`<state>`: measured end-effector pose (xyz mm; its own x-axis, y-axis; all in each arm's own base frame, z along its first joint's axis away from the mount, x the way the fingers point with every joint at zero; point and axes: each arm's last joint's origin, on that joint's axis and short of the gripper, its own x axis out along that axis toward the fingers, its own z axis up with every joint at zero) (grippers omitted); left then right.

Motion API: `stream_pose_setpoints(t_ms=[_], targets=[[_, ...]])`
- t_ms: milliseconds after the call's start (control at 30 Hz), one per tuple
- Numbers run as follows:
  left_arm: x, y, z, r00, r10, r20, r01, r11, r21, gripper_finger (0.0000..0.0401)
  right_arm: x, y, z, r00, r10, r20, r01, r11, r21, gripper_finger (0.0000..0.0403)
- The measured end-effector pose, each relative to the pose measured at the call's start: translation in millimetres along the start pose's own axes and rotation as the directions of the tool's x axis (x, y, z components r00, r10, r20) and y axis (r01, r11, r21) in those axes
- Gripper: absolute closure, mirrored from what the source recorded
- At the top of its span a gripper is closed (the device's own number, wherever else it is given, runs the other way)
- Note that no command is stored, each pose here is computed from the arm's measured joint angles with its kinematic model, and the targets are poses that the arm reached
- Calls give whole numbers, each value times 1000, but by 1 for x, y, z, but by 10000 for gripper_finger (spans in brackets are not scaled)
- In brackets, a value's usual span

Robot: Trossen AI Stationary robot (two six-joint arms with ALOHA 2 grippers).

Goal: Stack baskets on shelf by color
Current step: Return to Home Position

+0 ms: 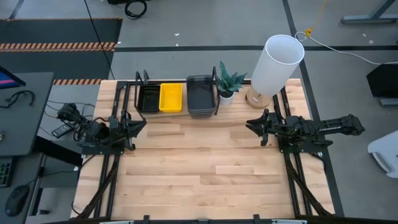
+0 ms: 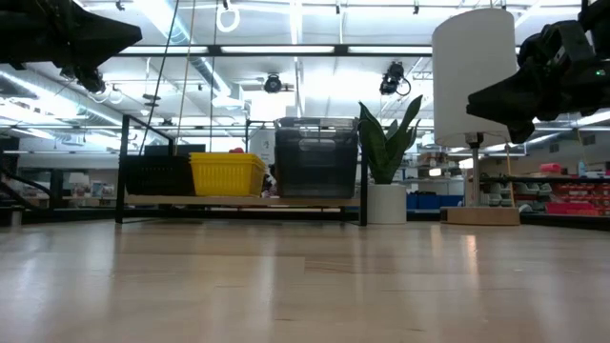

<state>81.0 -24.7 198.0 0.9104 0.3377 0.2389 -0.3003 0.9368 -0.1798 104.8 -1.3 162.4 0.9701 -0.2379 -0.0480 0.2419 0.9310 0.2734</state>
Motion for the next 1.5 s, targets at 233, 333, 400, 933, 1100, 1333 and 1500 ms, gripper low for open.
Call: stream_pose_setpoints(t_ms=[233,333,400,933,1100,1333,1500], targets=[[0,0,0,1000,0,0,0,1000,0,375,0,0,0,1000,0,0,0,1000,0,294],[0,0,0,1000,0,0,0,1000,0,372,0,0,0,1000,0,0,0,1000,0,294],[0,0,0,1000,0,0,0,1000,0,369,0,0,0,1000,0,0,0,1000,0,294],[0,0,0,1000,0,0,0,1000,0,378,0,0,0,1000,0,0,0,1000,0,294],[0,0,0,1000,0,0,0,1000,0,373,0,0,0,1000,0,0,0,1000,0,294],[0,0,0,1000,0,0,0,1000,0,365,0,0,0,1000,0,0,0,1000,0,294],[0,0,0,1000,0,0,0,1000,0,369,0,0,0,1000,0,0,0,1000,0,294]])
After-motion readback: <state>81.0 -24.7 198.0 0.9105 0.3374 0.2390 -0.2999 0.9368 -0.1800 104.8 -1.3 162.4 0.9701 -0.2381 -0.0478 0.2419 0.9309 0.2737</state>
